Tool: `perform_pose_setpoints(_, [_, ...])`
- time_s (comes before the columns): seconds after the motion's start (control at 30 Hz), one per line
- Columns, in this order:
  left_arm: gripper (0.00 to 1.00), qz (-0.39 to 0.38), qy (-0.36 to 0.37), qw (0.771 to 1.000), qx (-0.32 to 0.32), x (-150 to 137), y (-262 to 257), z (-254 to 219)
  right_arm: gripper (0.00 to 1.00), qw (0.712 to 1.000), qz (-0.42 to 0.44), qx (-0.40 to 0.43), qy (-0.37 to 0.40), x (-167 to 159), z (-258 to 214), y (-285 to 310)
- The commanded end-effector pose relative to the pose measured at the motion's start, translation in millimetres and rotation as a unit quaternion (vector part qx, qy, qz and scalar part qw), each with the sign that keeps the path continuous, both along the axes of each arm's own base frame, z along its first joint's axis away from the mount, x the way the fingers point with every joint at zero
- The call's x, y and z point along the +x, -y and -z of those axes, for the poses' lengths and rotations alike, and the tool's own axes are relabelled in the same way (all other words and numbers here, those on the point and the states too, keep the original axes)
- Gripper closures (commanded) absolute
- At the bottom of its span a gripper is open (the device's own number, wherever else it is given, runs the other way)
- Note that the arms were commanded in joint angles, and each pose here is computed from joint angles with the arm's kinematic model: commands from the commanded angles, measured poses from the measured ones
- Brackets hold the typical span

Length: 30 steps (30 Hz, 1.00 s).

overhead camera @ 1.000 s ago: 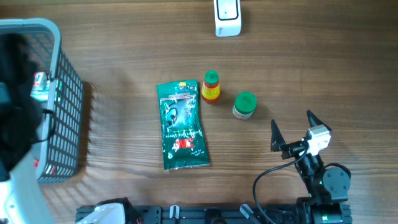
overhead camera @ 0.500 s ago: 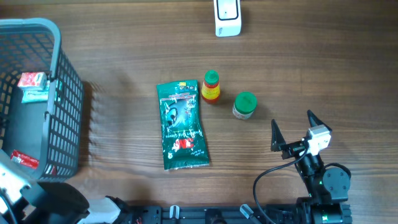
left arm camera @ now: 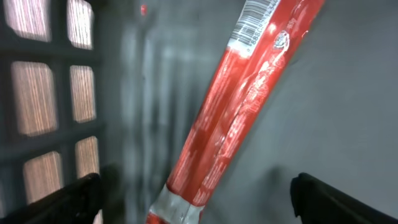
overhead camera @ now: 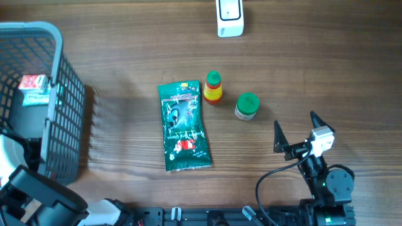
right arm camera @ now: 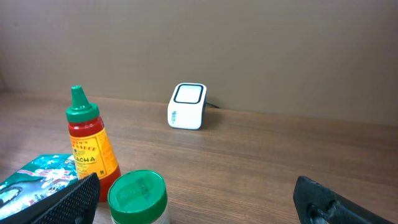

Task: Scan the item barcode
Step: 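Reach the left gripper into the basket and grasp the red stick snack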

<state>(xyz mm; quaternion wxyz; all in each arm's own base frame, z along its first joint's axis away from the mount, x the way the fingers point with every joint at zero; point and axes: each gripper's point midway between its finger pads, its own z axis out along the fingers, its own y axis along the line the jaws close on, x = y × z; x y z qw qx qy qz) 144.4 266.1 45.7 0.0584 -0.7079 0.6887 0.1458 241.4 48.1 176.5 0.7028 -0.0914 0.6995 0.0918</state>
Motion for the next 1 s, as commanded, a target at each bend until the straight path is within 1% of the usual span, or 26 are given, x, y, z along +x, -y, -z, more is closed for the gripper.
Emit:
perform_pose_setpoints(0.0, [0.0, 0.012, -0.01, 1.0, -0.001, -9.6, 5.5, 17.1, 0.0, 1.0, 0.001, -0.004, 0.006, -0.4, -2.1, 0.0])
perform_pose_setpoints(0.13, [0.0, 0.012, 0.002, 1.0, 0.015, -7.2, 2.4, 26.4, 0.0, 1.0, 0.001, -0.004, 0.006, -0.4, -2.1, -0.1])
perform_pose_setpoints(0.17, [0.07, 0.012, 0.004, 1.0, 0.018, -7.2, 2.4, 28.6, 0.0, 1.0, 0.001, -0.004, 0.006, -0.4, -2.1, -0.1])
perform_pose_setpoints(0.2, [0.22, 0.012, 0.003, 1.0, 0.017, -8.1, 3.6, 30.3, 0.0, 1.0, 0.001, -0.004, 0.006, -0.4, -2.1, -0.1])
perform_pose_setpoints(0.23, [0.29, 0.012, 0.003, 1.0, 0.016, -8.3, 4.0, 30.7, 0.0, 1.0, 0.001, -0.004, 0.006, -0.4, -2.1, -0.1])
perform_pose_setpoints(0.33, [0.43, 0.012, 0.009, 1.0, 0.021, -5.9, 1.9, 30.3, 0.0, 1.0, 0.001, -0.004, 0.006, -0.4, -2.1, -0.1])
perform_pose_setpoints(0.37, [0.45, 0.012, 0.009, 1.0, 0.02, -6.0, 1.9, 30.3, 0.0, 1.0, 0.001, -0.004, 0.006, -0.4, -2.1, -0.1])
perform_pose_setpoints(0.4, [0.45, 0.012, 0.009, 1.0, 0.02, -6.1, 2.3, 30.6, 0.0, 1.0, 0.001, -0.004, 0.006, -0.4, -2.1, -0.1])
perform_pose_setpoints(0.43, [0.42, 0.012, 0.009, 1.0, 0.018, -6.5, 3.6, 31.9, 0.0, 1.0, 0.001, -0.004, 0.006, -0.4, -2.1, -0.1])
perform_pose_setpoints(0.5, [0.33, 0.012, 0.011, 1.0, 0.012, -7.5, 7.5, 36.2, 0.0, 1.0, 0.001, -0.004, 0.006, -0.4, -2.1, 0.0])
perform_pose_setpoints(0.57, [0.33, 0.015, 0.029, 0.999, 0.002, -2.8, 12.9, 42.3, 0.0, 1.0, 0.001, -0.004, 0.006, -0.4, -2.1, -0.1])
perform_pose_setpoints(0.6, [0.45, 0.018, 0.04, 0.999, -0.004, 0.6, 15.5, 44.9, 0.0, 1.0, 0.001, -0.004, 0.007, -0.4, -2.1, -0.1])
perform_pose_setpoints(0.63, [0.62, 0.021, 0.052, 0.998, -0.011, 4.8, 18.0, 46.5, 0.0, 1.0, 0.001, -0.004, 0.007, -0.4, -2.1, -0.1])
perform_pose_setpoints(0.67, [0.75, 0.023, 0.062, 0.998, -0.017, 8.4, 19.9, 47.0, 0.0, 1.0, 0.001, -0.004, 0.006, -0.4, -2.1, -0.1])
perform_pose_setpoints(0.7, [0.81, 0.024, 0.068, 0.997, -0.019, 10.7, 20.5, 47.1, 0.0, 1.0, 0.001, -0.004, 0.006, -0.4, -2.1, -0.1])
perform_pose_setpoints(0.73, [0.94, 0.028, 0.078, 0.996, -0.025, 14.3, 22.2, 47.1, 0.0, 1.0, 0.001, -0.004, 0.006, -0.4, -2.1, -0.1])
perform_pose_setpoints(0.77, [0.96, 0.028, 0.075, 0.996, -0.028, 13.2, 23.5, 47.3, 0.0, 1.0, 0.001, -0.004, 0.006, -0.4, -2.1, 0.0])
perform_pose_setpoints(0.87, [0.96, 0.043, 0.075, 0.996, -0.024, 16.6, 19.4, 38.9, 0.0, 1.0, 0.001, -0.004, 0.006, -0.4, -2.1, -0.1])
perform_pose_setpoints(0.93, [0.96, 0.046, 0.09, 0.995, -0.017, 26.0, 12.5, 20.9, 0.0, 1.0, 0.001, -0.004, 0.006, -0.4, -2.1, 0.0])
perform_pose_setpoints(0.97, [0.96, 0.05, 0.109, 0.993, -0.008, 36.1, 4.9, -0.2, 0.0, 1.0, 0.001, -0.004, 0.006, -0.4, -2.1, 0.0])
